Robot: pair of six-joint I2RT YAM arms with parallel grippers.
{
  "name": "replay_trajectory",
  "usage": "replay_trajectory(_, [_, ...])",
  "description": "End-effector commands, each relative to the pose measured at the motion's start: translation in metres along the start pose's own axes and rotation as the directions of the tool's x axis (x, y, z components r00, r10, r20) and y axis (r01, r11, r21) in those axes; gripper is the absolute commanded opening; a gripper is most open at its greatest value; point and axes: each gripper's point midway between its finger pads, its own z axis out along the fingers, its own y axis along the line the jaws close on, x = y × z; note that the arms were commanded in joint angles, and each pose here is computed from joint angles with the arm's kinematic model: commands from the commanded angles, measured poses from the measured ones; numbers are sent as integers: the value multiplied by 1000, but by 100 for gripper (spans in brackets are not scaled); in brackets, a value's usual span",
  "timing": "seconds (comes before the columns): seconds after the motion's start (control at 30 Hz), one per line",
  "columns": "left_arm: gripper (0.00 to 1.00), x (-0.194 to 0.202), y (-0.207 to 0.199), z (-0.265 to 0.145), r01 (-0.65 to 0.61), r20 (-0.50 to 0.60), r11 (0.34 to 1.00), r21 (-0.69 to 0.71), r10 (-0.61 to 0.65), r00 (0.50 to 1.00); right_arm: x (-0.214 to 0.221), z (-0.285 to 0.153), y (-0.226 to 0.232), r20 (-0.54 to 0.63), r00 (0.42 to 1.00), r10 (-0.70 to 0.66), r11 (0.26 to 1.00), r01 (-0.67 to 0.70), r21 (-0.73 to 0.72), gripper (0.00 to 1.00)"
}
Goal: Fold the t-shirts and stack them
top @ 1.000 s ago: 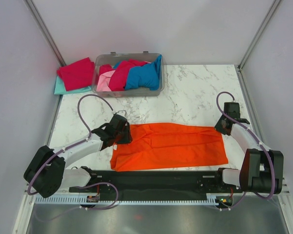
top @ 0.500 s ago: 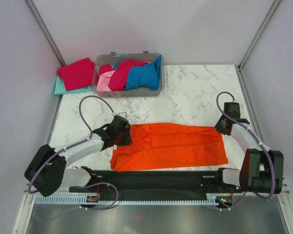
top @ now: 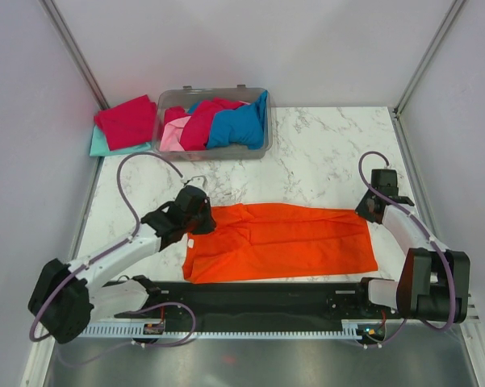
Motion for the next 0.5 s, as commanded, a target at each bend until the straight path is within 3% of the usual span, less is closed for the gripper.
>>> replay_trajectory(0.0, [2, -17, 5, -29, -34, 77, 999, -17, 35, 996, -13, -9, 2, 50, 999, 9, 1000, -8, -16, 0])
replay_trajectory(0.1, [2, -22, 6, -48, -28, 121, 1000, -2, 28, 992, -13, -11, 2, 48, 999, 13, 1000, -13, -16, 0])
replay_trajectory(0.47, [2, 2, 8, -66, 38, 66, 998, 43, -41, 997, -17, -22, -8, 80, 996, 39, 999, -41, 24, 0])
